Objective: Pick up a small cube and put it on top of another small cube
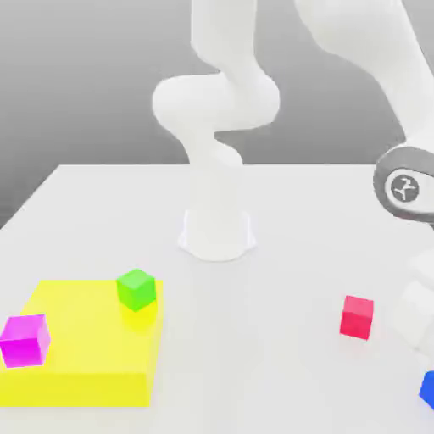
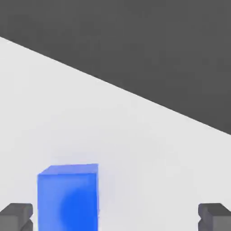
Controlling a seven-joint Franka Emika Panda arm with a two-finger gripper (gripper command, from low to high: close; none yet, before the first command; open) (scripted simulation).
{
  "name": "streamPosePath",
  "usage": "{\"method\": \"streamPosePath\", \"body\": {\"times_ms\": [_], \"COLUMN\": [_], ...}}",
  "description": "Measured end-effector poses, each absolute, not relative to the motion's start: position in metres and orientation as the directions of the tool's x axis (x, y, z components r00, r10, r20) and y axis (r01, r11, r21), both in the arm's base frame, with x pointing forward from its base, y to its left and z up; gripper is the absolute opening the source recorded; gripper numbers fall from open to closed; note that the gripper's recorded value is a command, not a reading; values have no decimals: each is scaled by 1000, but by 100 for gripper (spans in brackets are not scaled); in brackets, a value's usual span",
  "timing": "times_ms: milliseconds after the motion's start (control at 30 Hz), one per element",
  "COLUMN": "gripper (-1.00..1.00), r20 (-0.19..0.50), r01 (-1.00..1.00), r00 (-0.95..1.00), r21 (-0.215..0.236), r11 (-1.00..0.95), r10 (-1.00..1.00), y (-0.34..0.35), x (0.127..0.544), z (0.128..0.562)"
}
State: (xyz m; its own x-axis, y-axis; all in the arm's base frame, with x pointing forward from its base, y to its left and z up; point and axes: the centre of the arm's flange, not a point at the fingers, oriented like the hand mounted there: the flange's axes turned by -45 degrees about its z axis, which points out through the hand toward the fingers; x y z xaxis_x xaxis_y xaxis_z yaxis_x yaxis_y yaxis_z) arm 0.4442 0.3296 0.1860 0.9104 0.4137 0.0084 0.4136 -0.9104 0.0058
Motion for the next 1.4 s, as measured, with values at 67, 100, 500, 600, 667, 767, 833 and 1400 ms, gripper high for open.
{"method": "streamPosePath", "body": {"times_ms": [67,100,500,600,667,767,833,1400], "gripper": [0,0,-100,-100,-100,-100,-100,100], "r20": [3,2,0,-9,-13,-15,-14,0], "r01": [416,417,408,259,156,0,-106,-784], "r00": [909,909,913,966,988,1000,994,620], "r21": [0,0,1,32,47,61,66,5], "r11": [-909,-909,-913,-965,-987,-998,-992,-620], "r10": [416,417,408,259,156,-1,-107,-784], "y": [333,333,328,256,206,132,82,-257], "x": [442,441,443,481,498,515,519,424], "z": [155,139,184,201,209,223,232,259]}}
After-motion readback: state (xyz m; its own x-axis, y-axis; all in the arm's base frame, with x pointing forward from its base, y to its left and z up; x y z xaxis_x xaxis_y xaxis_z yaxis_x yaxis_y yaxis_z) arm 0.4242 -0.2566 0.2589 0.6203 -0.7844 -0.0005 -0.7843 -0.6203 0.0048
